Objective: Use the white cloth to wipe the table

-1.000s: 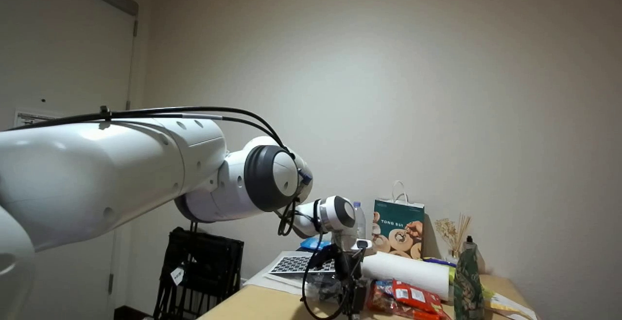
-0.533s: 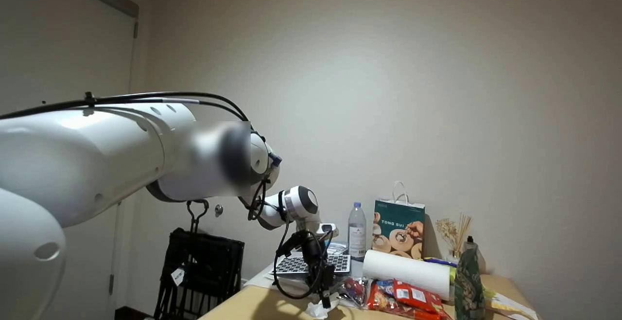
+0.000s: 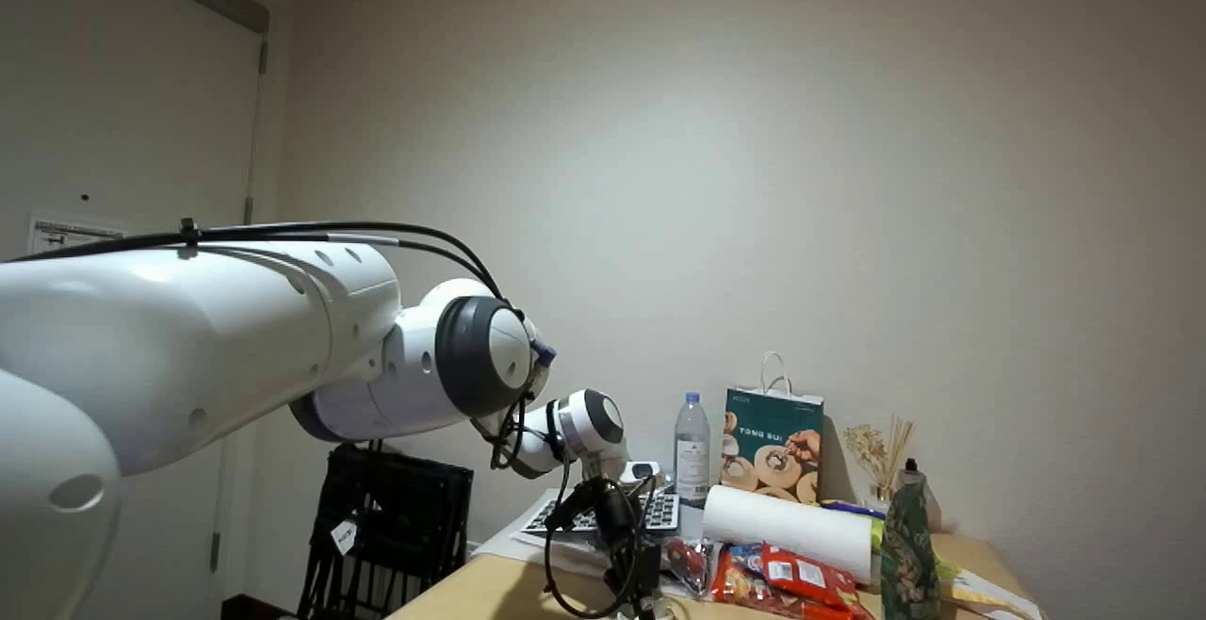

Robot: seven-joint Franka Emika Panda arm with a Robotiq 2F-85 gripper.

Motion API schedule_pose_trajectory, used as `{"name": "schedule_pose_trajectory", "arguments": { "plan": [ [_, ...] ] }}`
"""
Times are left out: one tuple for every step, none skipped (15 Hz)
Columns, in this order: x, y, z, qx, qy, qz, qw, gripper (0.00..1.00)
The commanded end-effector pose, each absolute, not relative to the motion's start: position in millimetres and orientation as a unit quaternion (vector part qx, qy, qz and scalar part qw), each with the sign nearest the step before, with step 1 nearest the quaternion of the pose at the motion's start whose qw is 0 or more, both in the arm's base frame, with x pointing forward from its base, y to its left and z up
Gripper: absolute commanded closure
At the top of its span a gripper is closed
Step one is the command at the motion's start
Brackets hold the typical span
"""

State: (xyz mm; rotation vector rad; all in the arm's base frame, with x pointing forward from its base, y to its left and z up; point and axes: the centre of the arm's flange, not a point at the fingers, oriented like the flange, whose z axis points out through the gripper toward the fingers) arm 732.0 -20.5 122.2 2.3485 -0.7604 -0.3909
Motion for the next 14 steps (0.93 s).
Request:
{"name": "schedule_pose_trajectory", "arguments": {
  "plan": [
    [765, -27, 93, 0.886, -0.291, -0.145, 0.332, 0.97],
    [734, -19, 120, 0.888, -0.288, -0.149, 0.326, 0.97],
    [735, -19, 120, 0.887, -0.289, -0.148, 0.330, 0.97],
    [736, -20, 119, 0.886, -0.289, -0.147, 0.332, 0.97],
    [729, -8, 126, 0.894, -0.270, -0.140, 0.330, 0.96],
    [722, 9, 134, 0.902, -0.244, -0.134, 0.329, 0.97],
    [718, 22, 140, 0.909, -0.222, -0.125, 0.330, 0.96],
    [713, 41, 148, 0.917, -0.192, -0.122, 0.329, 0.97],
    [710, 58, 156, 0.924, -0.169, -0.120, 0.321, 0.97],
    [708, 74, 165, 0.931, -0.145, -0.113, 0.314, 0.97],
    [708, 89, 171, 0.937, -0.121, -0.114, 0.306, 0.97],
    [709, 99, 177, 0.942, -0.096, -0.118, 0.299, 0.97],
    [711, 105, 183, 0.946, -0.084, -0.120, 0.290, 0.97],
    [745, 115, 163, 0.939, -0.120, -0.106, 0.303, 0.97]
  ]
}}
